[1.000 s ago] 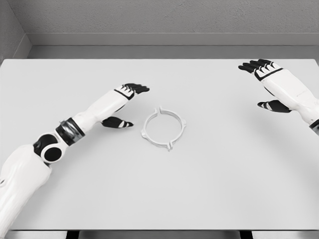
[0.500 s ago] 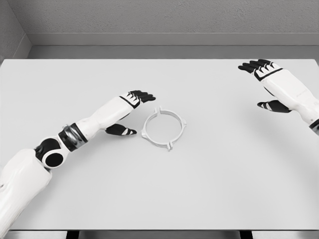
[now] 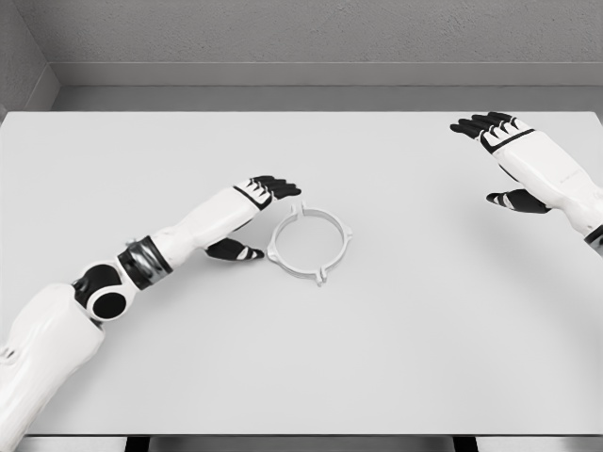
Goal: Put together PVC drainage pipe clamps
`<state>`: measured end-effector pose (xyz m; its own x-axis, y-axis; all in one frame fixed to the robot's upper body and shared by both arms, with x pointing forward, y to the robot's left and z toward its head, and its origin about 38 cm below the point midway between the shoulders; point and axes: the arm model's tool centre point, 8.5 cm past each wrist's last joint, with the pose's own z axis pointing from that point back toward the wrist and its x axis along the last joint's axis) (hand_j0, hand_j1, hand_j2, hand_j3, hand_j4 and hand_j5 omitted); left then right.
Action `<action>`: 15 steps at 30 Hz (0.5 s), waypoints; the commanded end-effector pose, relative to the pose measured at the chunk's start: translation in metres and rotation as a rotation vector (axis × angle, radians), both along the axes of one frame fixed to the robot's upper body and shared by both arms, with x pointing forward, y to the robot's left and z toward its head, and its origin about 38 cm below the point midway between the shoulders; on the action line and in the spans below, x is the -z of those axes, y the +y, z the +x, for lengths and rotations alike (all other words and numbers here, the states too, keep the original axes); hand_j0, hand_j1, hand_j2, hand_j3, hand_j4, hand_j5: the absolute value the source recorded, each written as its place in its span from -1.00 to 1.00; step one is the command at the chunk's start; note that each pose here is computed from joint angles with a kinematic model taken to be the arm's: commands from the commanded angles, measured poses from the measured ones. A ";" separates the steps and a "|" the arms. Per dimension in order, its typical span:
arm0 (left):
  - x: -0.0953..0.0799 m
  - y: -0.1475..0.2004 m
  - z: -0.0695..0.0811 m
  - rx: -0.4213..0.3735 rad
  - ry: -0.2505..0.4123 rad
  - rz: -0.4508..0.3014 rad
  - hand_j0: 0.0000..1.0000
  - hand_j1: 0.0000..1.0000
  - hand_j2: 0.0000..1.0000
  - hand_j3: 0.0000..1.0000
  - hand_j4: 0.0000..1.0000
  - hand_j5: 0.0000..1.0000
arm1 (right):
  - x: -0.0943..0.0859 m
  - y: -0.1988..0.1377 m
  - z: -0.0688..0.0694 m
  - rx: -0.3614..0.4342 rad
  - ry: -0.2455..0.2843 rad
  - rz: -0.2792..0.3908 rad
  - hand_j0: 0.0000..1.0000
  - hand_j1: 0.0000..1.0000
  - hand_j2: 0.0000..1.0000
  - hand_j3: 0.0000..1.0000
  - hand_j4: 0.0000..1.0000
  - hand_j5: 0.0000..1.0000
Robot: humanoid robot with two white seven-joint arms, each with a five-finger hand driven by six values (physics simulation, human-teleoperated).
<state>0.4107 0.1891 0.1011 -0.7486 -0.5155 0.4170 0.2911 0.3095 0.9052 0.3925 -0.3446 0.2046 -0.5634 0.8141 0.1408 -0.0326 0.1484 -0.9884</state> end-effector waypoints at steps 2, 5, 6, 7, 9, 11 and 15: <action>0.000 -0.005 0.000 0.004 0.001 -0.014 1.00 1.00 1.00 1.00 1.00 1.00 | 0.000 0.000 0.000 -0.001 0.000 0.007 1.00 1.00 1.00 1.00 1.00 1.00; 0.000 -0.009 0.000 0.007 0.002 -0.020 1.00 1.00 1.00 1.00 1.00 1.00 | -0.001 0.000 0.000 0.000 -0.001 0.008 1.00 1.00 1.00 1.00 1.00 1.00; 0.001 -0.011 0.000 0.008 0.005 -0.021 1.00 1.00 1.00 1.00 1.00 1.00 | -0.001 0.000 0.000 0.000 -0.001 0.007 1.00 1.00 1.00 1.00 1.00 1.00; 0.001 -0.010 0.000 0.007 0.004 -0.020 1.00 1.00 1.00 1.00 1.00 1.00 | -0.001 0.000 0.000 0.000 -0.001 0.008 1.00 1.00 1.00 1.00 1.00 1.00; 0.003 -0.013 0.000 0.009 0.004 -0.016 1.00 1.00 1.00 1.00 1.00 1.00 | 0.000 0.000 0.000 -0.001 0.000 0.007 1.00 1.00 1.00 1.00 1.00 1.00; 0.003 -0.016 0.000 0.011 0.005 -0.019 1.00 1.00 1.00 1.00 1.00 1.00 | 0.000 0.000 0.000 -0.001 0.000 0.007 1.00 1.00 1.00 1.00 1.00 1.00; 0.002 -0.016 0.001 0.010 0.002 -0.020 1.00 1.00 1.00 1.00 1.00 1.00 | -0.001 0.000 0.000 -0.002 -0.002 0.008 1.00 1.00 1.00 1.00 1.00 1.00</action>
